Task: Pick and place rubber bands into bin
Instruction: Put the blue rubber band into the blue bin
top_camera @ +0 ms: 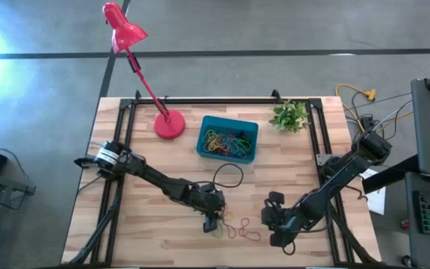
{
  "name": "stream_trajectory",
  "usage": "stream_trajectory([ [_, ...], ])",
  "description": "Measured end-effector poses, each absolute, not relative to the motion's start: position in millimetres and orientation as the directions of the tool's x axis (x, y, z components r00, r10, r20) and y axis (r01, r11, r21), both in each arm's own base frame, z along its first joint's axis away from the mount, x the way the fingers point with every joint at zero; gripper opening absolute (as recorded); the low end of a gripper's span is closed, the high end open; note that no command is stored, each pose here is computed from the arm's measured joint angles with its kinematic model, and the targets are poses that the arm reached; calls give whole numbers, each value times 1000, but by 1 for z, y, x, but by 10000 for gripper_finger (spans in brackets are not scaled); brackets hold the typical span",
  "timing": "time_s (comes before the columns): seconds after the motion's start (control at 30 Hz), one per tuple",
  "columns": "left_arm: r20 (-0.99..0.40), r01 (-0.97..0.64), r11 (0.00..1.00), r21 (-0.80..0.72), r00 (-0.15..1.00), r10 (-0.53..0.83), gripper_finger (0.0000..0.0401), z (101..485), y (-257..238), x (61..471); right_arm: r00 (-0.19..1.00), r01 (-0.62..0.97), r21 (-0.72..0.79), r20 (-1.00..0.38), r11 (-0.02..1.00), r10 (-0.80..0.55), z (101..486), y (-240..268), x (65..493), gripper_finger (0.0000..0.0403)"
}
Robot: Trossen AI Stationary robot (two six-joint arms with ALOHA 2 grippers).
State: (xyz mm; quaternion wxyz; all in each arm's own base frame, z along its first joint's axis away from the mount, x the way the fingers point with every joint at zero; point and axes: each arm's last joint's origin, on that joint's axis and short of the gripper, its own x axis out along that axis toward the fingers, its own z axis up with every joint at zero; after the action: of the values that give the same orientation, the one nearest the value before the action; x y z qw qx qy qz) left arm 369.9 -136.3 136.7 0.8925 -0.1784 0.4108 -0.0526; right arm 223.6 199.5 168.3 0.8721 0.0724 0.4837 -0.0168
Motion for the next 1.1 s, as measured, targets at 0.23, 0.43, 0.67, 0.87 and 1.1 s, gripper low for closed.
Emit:
stream_trajectory([
  [0.23,-715,-46,928,-369,652,-252,121,134,-137,370,527,100,104,-849,990,36,167,199,223,61],
  [0.43,-697,-35,925,-377,669,-258,29,138,-137,371,525,100,102,-851,990,35,166,198,222,61],
  [0.67,-667,-20,921,-388,697,-265,5,143,-138,374,519,101,95,-854,990,29,163,197,221,61],
  [0.87,-653,-14,919,-394,708,-269,1,149,-138,375,515,101,91,-857,991,26,162,196,220,61],
  [1.1,-549,28,930,-366,800,-240,0,187,-131,379,512,101,87,-859,991,23,160,195,219,61],
])
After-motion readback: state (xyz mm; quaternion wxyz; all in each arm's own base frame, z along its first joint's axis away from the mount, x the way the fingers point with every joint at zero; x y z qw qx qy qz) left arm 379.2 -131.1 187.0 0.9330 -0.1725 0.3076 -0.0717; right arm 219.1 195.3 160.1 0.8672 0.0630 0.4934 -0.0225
